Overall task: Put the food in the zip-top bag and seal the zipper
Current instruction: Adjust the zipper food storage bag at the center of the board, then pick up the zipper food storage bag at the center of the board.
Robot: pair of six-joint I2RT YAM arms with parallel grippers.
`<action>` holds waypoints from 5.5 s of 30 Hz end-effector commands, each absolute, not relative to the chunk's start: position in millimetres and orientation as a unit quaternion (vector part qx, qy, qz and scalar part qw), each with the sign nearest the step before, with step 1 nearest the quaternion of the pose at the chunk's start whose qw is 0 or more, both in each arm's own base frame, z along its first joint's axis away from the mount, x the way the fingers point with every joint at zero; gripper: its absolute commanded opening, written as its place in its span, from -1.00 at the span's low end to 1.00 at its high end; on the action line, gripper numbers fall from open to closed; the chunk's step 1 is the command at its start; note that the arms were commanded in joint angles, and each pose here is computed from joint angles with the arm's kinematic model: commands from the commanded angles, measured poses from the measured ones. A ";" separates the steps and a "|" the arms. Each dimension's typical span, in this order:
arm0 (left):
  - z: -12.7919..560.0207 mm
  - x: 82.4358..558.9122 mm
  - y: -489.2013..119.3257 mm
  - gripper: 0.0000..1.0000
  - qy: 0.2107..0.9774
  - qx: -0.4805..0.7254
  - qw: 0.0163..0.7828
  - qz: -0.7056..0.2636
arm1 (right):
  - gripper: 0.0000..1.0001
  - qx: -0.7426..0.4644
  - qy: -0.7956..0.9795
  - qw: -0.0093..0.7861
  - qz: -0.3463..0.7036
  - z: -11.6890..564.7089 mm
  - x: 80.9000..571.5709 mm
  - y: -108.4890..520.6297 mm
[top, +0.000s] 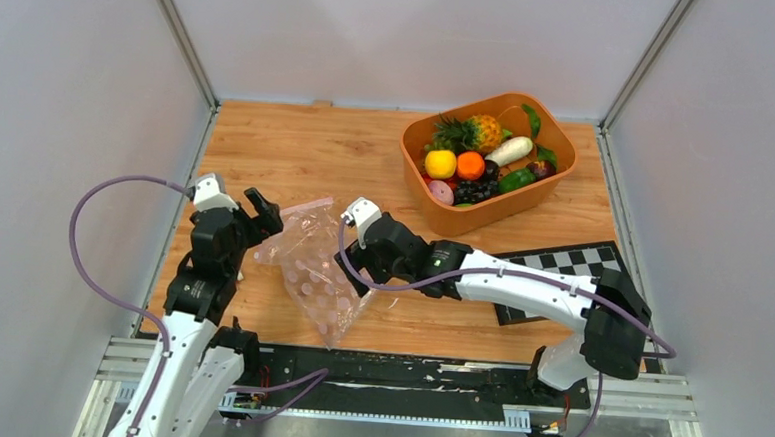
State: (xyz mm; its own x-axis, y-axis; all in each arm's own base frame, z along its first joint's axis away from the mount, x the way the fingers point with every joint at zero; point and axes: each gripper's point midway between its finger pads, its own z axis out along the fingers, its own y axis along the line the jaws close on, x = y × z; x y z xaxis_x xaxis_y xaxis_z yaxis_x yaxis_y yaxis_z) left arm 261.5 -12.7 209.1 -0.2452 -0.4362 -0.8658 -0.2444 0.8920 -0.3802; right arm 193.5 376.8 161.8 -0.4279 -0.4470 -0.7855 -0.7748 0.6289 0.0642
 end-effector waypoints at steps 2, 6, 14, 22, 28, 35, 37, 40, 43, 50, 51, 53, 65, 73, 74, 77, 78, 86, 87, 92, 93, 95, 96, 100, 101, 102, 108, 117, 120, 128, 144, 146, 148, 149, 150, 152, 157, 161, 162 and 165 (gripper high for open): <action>195.0 266.4 -32.3 1.00 0.807 -0.188 0.547 -0.119 | 0.95 -0.334 0.832 0.408 0.173 154.7 217.5 368.2; 186.0 266.3 -43.3 1.00 0.810 -0.191 0.533 -0.150 | 1.00 -0.327 0.835 0.368 0.245 135.1 215.3 368.9; 149.8 257.2 -54.0 1.00 0.821 -0.207 0.501 -0.181 | 0.84 -0.429 0.764 0.250 0.413 127.8 148.6 389.1; 128.0 253.2 -64.8 1.00 0.835 -0.176 0.484 -0.197 | 0.79 -0.518 0.686 0.242 0.449 136.5 94.4 384.7; 114.5 247.0 -64.7 1.00 0.846 -0.169 0.469 -0.190 | 1.00 -0.373 0.771 0.397 0.329 169.6 165.9 354.5; 115.4 244.0 -71.5 0.99 0.841 -0.154 0.474 -0.210 | 1.00 -0.289 0.821 0.393 0.295 139.4 202.1 338.3; 110.5 243.6 -75.4 0.95 0.846 -0.147 0.465 -0.216 | 0.99 -0.304 0.828 0.342 0.322 126.6 193.0 350.2; 105.8 244.3 -83.6 0.87 0.848 -0.131 0.457 -0.233 | 0.79 -0.349 0.817 0.280 0.363 117.8 173.9 370.8; 106.2 247.8 -86.9 0.77 0.849 -0.119 0.457 -0.238 | 0.66 -0.394 0.787 0.259 0.397 122.6 154.5 387.3; 128.1 266.4 -115.0 0.50 0.830 -0.069 0.464 -0.302 | 0.57 -0.518 0.712 0.235 0.411 137.0 92.5 405.7; 132.5 270.9 -120.8 0.49 0.825 -0.059 0.468 -0.311 | 0.60 -0.531 0.704 0.235 0.410 137.2 85.7 405.9; 132.4 274.5 -128.9 0.47 0.831 -0.040 0.457 -0.315 | 0.68 -0.542 0.703 0.243 0.391 137.0 84.0 402.9; 131.7 261.5 -103.6 0.66 0.855 -0.038 0.461 -0.236 | 0.79 -0.435 0.761 0.423 0.232 183.6 165.1 345.6; 161.9 236.6 -105.2 0.74 0.831 -0.037 0.488 -0.264 | 0.63 -0.382 0.741 0.474 0.282 213.7 247.2 354.1; 165.7 233.6 -105.6 0.75 0.829 -0.033 0.491 -0.266 | 0.63 -0.394 0.735 0.467 0.293 214.7 254.3 356.7; 172.5 226.1 -105.3 0.77 0.826 -0.025 0.496 -0.268 | 0.59 -0.412 0.750 0.425 0.297 188.6 284.1 368.1; 174.0 224.0 -105.7 0.79 0.825 -0.024 0.496 -0.270 | 0.59 -0.420 0.756 0.408 0.293 179.9 290.7 372.1; 192.5 223.4 -124.4 0.79 0.792 -0.040 0.502 -0.344 | 0.53 -0.449 0.756 0.335 0.339 148.5 312.7 413.3; 194.1 223.3 -125.2 0.79 0.791 -0.040 0.503 -0.347 | 0.53 -0.456 0.750 0.329 0.348 147.3 310.9 418.1; 196.1 223.1 -124.3 0.79 0.788 -0.041 0.507 -0.346 | 0.61 -0.468 0.753 0.305 0.348 130.7 316.1 424.8; 196.1 223.6 -124.2 0.79 0.788 -0.042 0.507 -0.346 | 0.63 -0.471 0.753 0.302 0.347 128.0 316.9 424.9; 197.1 223.8 -126.1 0.79 0.787 -0.041 0.506 -0.352 | 0.68 -0.477 0.750 0.294 0.351 123.8 315.9 425.0; 197.7 223.9 -127.1 0.79 0.786 -0.040 0.506 -0.354 | 0.70 -0.481 0.748 0.290 0.355 122.9 314.5 425.4; 201.6 222.6 -129.8 0.79 0.782 -0.037 0.505 -0.364 | 0.75 -0.487 0.739 0.283 0.371 124.7 311.9 427.0; 203.3 222.2 -129.6 0.79 0.779 -0.036 0.508 -0.364 | 0.75 -0.489 0.735 0.279 0.377 126.1 310.3 427.6; 203.9 222.5 -129.0 0.79 0.779 -0.038 0.510 -0.363 | 0.72 -0.493 0.732 0.275 0.382 126.6 308.7 427.8; 205.0 223.2 -129.4 0.79 0.774 -0.042 0.513 -0.368 | 0.44 -0.499 0.718 0.269 0.404 132.2 303.6 427.7; 206.4 221.0 -128.5 0.79 0.774 -0.045 0.514 -0.368 | -0.36 -0.495 0.716 0.260 0.417 133.2 300.8 427.8; 205.8 220.7 -128.9 0.79 0.774 -0.045 0.513 -0.369 | -0.50 -0.497 0.714 0.259 0.421 135.1 297.0 425.8; 206.4 220.4 -130.0 0.79 0.772 -0.046 0.512 -0.374 | 0.10 -0.483 0.725 0.246 0.425 120.5 303.1 425.0; 201.8 222.3 -130.5 0.79 0.775 -0.047 0.508 -0.373 | -0.35 -0.473 0.706 0.237 0.471 128.8 292.9 426.8; 202.0 222.3 -130.5 0.79 0.775 -0.046 0.508 -0.373 | -0.60 -0.469 0.708 0.234 0.473 130.5 290.3 425.7; 201.7 222.1 -130.7 0.79 0.775 -0.046 0.508 -0.373 | -0.86 -0.462 0.713 0.245 0.467 135.1 292.0 422.9; 201.5 221.8 -130.9 0.79 0.775 -0.046 0.507 -0.374 | -0.89 -0.457 0.716 0.251 0.464 136.9 291.3 420.3; 201.5 221.5 -131.2 0.79 0.775 -0.046 0.507 -0.375 | -0.94 -0.452 0.717 0.266 0.459 143.9 293.3 419.1; 202.6 221.4 -131.3 0.79 0.774 -0.046 0.507 -0.376 | -1.00 -0.436 0.726 0.300 0.439 157.6 300.1 412.5; 212.9 219.9 -131.3 0.81 0.771 -0.046 0.510 -0.378 | -1.00 -0.374 0.747 0.393 0.385 203.8 314.9 386.3; 232.1 210.7 -131.5 0.83 0.767 -0.019 0.520 -0.375 | -1.00 -0.288 0.776 0.445 0.344 217.6 327.8 359.4; 235.8 209.5 -127.6 0.84 0.769 -0.015 0.526 -0.362 | -1.00 -0.270 0.775 0.457 0.344 223.5 328.9 356.0; 240.9 205.6 -117.2 0.84 0.778 -0.021 0.533 -0.332 | -1.00 -0.214 0.776 0.480 0.348 235.9 332.7 346.5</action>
State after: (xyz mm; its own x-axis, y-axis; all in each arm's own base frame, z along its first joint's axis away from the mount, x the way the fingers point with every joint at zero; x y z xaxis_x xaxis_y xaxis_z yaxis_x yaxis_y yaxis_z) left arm 212.9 -126.1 213.5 -0.4912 -0.4248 -0.7605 0.2968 0.7392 -0.6046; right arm 309.1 360.6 218.6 -0.4327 -0.1849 -0.8824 -0.7999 0.5302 0.2812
